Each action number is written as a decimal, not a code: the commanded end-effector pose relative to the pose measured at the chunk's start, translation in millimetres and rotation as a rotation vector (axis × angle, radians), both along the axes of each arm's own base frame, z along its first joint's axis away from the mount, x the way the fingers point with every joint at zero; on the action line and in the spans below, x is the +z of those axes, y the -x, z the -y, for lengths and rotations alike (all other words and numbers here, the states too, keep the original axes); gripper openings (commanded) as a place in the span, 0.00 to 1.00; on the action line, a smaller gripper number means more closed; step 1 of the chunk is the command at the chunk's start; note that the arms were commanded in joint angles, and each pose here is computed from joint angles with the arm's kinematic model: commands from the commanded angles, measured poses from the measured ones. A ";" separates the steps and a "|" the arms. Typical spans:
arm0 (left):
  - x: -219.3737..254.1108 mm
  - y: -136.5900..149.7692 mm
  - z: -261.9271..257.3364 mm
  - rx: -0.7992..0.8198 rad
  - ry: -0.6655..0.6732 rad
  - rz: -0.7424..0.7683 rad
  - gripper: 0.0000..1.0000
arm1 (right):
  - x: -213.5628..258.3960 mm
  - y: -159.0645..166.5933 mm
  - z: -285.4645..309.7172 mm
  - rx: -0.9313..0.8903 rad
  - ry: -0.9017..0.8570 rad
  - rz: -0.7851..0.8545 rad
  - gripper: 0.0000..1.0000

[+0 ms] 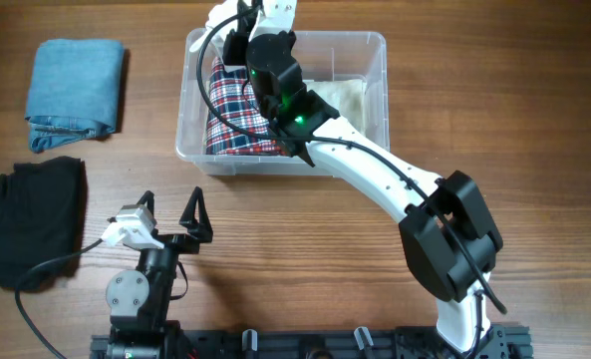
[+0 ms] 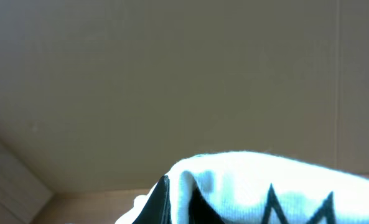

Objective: Pack container
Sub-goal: 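Lower the white T-shirt onto the plaid shirt and open the right gripper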

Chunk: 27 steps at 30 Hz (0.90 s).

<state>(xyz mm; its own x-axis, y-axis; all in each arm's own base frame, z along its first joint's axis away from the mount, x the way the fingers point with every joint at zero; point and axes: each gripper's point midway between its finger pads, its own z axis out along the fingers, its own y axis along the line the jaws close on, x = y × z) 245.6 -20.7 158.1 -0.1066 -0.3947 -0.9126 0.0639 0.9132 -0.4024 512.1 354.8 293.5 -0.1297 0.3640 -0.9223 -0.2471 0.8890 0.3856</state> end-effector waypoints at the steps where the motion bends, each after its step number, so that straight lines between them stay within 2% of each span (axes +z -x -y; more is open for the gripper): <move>1: -1.3 0.1 -2.2 0.010 0.001 -0.002 1.00 | 16.7 1.5 -4.8 0.011 -0.047 0.030 0.04; 8: -1.4 0.1 -2.2 0.010 0.001 -0.002 1.00 | -8.6 8.7 -23.1 0.054 0.000 -0.025 0.04; 15: -1.4 0.1 -2.2 0.010 0.001 -0.002 1.00 | -46.1 33.7 -46.4 0.107 0.113 -0.145 0.04; 18: -1.4 0.1 -2.2 0.010 0.001 -0.002 1.00 | -59.7 42.4 -51.2 0.122 0.157 -0.188 0.12; 20: -1.4 0.1 -2.2 0.010 0.001 -0.002 1.00 | -68.1 49.7 -54.4 0.133 0.188 -0.218 0.12; 27: -1.3 0.1 -2.2 0.010 0.001 -0.002 1.00 | -64.0 71.1 -60.1 0.164 0.224 -0.253 0.13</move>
